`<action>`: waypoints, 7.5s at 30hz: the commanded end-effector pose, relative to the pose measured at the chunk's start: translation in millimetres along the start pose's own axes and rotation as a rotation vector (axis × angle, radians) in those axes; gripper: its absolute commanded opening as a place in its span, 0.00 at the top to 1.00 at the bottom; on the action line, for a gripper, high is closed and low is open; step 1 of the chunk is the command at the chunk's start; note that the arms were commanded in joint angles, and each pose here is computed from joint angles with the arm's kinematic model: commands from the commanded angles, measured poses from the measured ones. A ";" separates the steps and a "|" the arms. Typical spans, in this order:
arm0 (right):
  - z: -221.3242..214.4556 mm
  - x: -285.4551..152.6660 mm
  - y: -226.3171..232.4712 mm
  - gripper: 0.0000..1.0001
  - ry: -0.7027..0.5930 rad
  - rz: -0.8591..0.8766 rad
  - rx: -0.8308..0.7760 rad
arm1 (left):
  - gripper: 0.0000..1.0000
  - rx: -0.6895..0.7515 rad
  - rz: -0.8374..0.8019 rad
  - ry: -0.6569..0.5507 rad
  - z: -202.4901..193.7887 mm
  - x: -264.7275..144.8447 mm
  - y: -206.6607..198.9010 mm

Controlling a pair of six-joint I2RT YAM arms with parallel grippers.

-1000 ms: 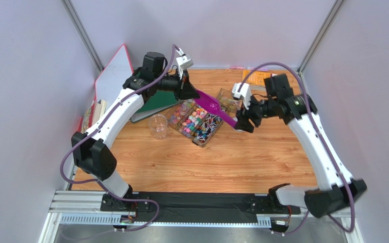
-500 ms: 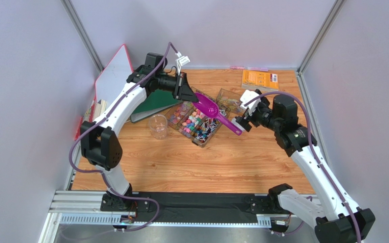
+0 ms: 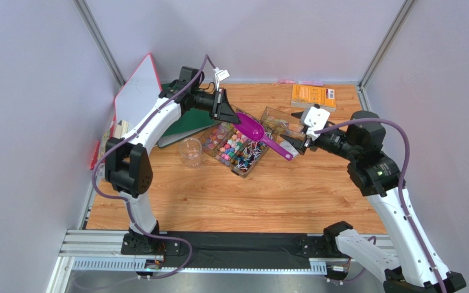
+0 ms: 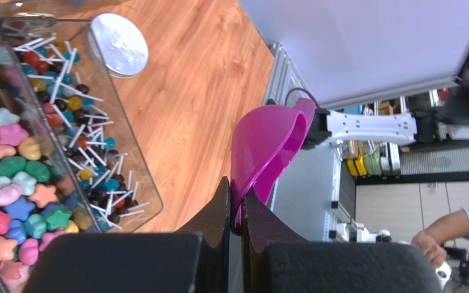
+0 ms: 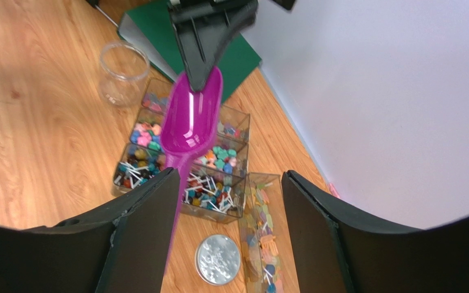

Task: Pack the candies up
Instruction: Pick up the spatula from the center of the board, then pick up the packing bottle from the center of the board, then place the packing bottle at the center of the board, then move the storage box to the center of the board.

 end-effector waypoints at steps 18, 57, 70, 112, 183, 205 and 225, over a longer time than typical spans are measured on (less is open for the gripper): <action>-67.6 48.6 8.5 0.34 0.260 0.130 0.158 | 1.00 -0.083 0.144 -0.151 41.0 -2.6 -2.4; -111.2 84.9 -12.6 0.42 0.324 0.069 0.149 | 1.00 -0.064 0.095 -0.115 28.1 -7.4 -14.1; -117.7 93.1 -12.3 0.72 0.323 0.074 0.171 | 1.00 -0.063 0.086 -0.109 26.8 -7.3 -11.5; -142.0 12.7 -17.6 1.00 0.576 -0.077 0.457 | 0.36 0.870 0.830 0.529 -111.0 -93.3 80.2; -173.5 -49.8 -23.1 1.00 0.708 -0.265 0.496 | 0.61 1.035 0.023 0.741 -215.5 128.4 -72.2; -129.3 -58.2 -89.4 1.00 0.759 -0.273 0.098 | 0.46 0.998 0.738 0.516 -35.7 59.0 22.6; -139.1 -58.9 -86.7 1.00 0.815 -0.130 -0.042 | 0.45 0.754 0.777 0.533 -37.7 113.5 119.3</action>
Point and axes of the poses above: each gripper's point midway between its finger pads, its own x axis out along the fingers, its own y axis along the line the jaws close on, z = x × y, the point moved 6 cm from there along -x, back along the fingers, and after that the axes turned 3 degrees about x, right-handed, at the moved point
